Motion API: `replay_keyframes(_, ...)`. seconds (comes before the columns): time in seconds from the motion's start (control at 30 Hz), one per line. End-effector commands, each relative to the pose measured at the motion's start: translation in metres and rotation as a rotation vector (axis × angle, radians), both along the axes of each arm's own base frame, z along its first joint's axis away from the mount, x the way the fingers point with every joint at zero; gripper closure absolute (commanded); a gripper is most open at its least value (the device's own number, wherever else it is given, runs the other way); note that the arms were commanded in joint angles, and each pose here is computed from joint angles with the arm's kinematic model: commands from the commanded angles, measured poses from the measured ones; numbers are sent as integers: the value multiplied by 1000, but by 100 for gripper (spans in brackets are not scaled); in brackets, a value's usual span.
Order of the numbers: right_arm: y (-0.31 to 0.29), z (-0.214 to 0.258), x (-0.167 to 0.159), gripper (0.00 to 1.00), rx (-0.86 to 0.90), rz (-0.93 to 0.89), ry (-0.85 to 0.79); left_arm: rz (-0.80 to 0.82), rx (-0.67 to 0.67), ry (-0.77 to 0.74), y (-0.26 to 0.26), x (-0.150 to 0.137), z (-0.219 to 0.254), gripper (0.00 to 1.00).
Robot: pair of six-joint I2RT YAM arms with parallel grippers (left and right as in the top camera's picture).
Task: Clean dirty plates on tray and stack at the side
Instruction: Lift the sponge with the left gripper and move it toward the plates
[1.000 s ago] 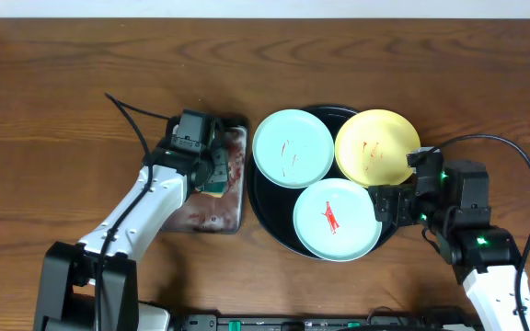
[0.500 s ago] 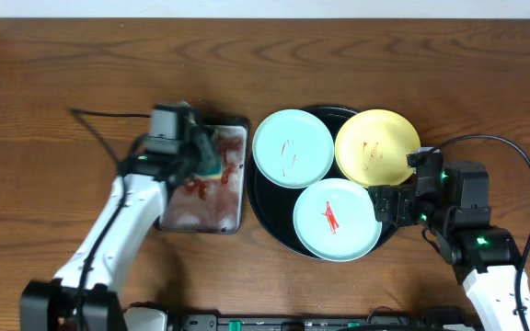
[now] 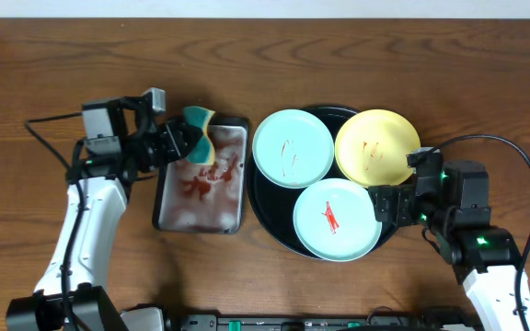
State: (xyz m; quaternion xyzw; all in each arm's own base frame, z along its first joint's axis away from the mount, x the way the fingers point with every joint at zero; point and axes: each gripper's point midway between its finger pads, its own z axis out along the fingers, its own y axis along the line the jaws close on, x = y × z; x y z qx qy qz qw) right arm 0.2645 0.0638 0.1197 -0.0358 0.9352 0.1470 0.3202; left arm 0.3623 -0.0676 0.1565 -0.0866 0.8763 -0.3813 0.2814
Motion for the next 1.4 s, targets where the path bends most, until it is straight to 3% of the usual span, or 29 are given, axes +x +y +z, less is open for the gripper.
replay_keyframes(0.0, 0, 9, 4, 1, 3, 0, -21, -57, -66, -39, -2, -6, 10, 93)
replay_keyframes(0.47, 0, 9, 4, 1, 3, 0, -21, -55, -66, -46, 0, -5, 11, 93)
replay_keyframes(0.63, -3, 8, 5, 1, -11, -12, -21, -134, -53, -239, -5, 8, 37, 93)
replay_keyframes(0.77, -4, 8, 5, 1, -13, -13, -21, -135, -43, -283, -5, 11, 45, 93)
replay_keyframes(1.37, -4, 7, 5, 1, -14, -14, -18, -131, -38, -285, -4, 11, 46, 92)
